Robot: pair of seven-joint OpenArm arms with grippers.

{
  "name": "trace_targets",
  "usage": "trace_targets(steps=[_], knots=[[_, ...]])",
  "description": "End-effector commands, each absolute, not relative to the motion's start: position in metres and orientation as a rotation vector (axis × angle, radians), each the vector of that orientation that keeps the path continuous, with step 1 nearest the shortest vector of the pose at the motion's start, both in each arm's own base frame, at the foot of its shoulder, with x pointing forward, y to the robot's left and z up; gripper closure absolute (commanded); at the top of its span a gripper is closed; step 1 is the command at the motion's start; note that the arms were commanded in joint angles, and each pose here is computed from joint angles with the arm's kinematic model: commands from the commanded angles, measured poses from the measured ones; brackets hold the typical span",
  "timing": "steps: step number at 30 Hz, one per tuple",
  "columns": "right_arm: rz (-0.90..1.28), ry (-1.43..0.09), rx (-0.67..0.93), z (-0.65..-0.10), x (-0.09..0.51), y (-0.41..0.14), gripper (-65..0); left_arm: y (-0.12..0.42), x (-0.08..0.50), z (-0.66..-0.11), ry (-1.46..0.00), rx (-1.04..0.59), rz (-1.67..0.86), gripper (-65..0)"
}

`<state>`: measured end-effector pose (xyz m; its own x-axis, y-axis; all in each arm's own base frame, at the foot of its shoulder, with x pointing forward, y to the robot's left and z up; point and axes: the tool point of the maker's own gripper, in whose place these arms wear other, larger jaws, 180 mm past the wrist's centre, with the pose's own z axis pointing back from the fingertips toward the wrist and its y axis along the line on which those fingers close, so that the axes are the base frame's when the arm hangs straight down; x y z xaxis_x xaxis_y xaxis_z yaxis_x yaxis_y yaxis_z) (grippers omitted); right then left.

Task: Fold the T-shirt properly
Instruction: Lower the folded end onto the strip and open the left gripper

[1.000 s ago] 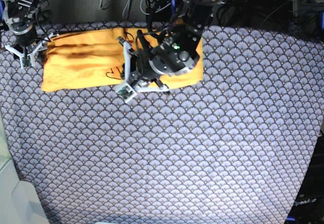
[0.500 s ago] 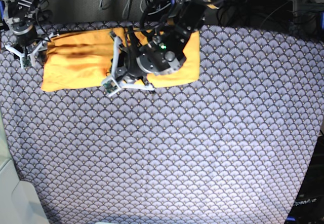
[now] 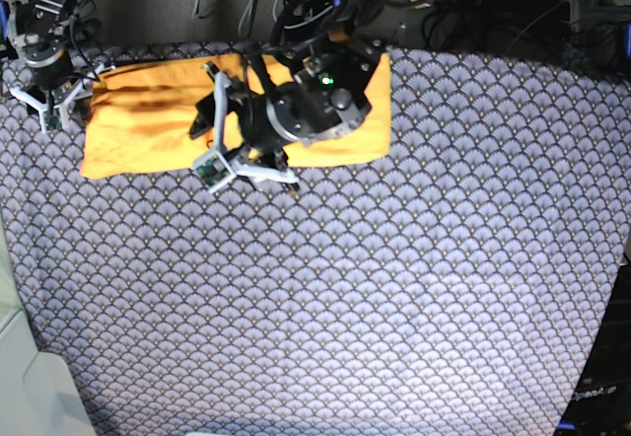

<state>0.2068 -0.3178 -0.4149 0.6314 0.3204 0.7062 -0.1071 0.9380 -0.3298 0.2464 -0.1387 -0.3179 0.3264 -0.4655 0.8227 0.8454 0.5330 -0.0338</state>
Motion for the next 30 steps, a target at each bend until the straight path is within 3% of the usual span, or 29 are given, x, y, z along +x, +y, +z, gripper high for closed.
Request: trace_targets(steps=[1,4,10,20,30], knots=[[0.256,-0.898,-0.292,-0.402,0.214,-0.324,-25.7,-0.136,0.260,-0.296,-0.940,-0.527,-0.864,-30.7],[0.257,-0.899,-0.293,-0.401,0.214,-0.324,-25.7,-0.105,0.277,-0.295,-0.948,-0.469,-0.776,-24.3],[0.258,-0.899,-0.294,-0.401,0.214,-0.324,-25.7,-0.021,0.266,-0.348,-0.745,-0.301,-0.644,0.0],[0.254,-0.926,-0.297,-0.396,0.225,-0.324,-25.7,-0.010,0.209,-0.375,-0.649,-0.326,-0.696,0.0],[0.255,-0.925,-0.301,-0.395,0.224,-0.326,-25.6,0.043,0.228,-0.384,-0.637,-0.225,-0.570,0.0]])
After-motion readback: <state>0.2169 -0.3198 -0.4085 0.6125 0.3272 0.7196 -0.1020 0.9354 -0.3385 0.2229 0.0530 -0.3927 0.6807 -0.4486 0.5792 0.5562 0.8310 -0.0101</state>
